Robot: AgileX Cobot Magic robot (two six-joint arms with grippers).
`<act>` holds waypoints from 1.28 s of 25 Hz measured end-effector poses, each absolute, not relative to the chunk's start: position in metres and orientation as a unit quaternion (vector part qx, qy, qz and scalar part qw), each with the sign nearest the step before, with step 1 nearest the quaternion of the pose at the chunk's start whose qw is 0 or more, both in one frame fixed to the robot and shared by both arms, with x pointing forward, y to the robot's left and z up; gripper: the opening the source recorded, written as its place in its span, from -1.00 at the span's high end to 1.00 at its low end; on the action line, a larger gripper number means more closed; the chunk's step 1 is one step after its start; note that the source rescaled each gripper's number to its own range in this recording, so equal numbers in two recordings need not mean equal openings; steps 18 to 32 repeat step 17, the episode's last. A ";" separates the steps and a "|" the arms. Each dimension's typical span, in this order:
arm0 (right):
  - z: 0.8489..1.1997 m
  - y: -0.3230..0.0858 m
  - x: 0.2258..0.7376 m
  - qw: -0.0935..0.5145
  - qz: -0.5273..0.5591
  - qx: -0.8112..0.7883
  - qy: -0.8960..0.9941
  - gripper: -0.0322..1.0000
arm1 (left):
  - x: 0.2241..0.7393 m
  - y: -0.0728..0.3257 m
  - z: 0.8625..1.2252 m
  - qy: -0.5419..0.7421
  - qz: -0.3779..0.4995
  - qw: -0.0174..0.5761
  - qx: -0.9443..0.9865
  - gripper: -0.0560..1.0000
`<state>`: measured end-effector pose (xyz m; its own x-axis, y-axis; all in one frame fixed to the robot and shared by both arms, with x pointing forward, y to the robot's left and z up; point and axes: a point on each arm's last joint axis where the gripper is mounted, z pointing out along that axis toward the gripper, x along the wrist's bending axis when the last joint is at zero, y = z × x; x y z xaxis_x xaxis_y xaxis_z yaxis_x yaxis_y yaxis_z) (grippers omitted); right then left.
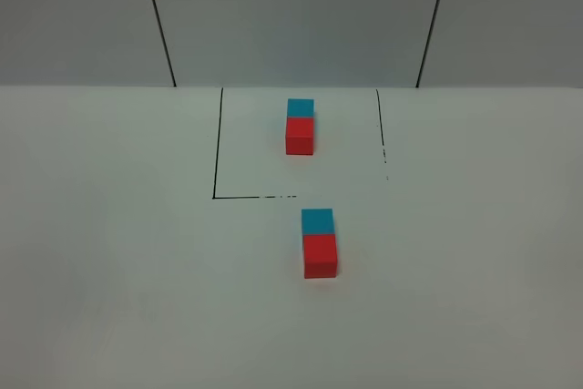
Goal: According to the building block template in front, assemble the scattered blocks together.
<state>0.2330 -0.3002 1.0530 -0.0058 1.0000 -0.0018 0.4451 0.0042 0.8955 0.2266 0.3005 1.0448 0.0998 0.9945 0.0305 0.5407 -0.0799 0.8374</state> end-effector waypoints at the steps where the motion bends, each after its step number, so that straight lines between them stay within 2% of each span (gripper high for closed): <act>1: 1.053 -0.300 0.233 0.371 0.374 0.599 0.603 -1.00 | 0.227 0.301 1.045 0.584 0.330 0.344 0.657 -0.39; 32: 1.053 -0.299 0.233 0.365 0.379 0.599 0.603 -1.00 | 0.227 0.301 1.045 0.584 0.330 0.344 0.657 -0.39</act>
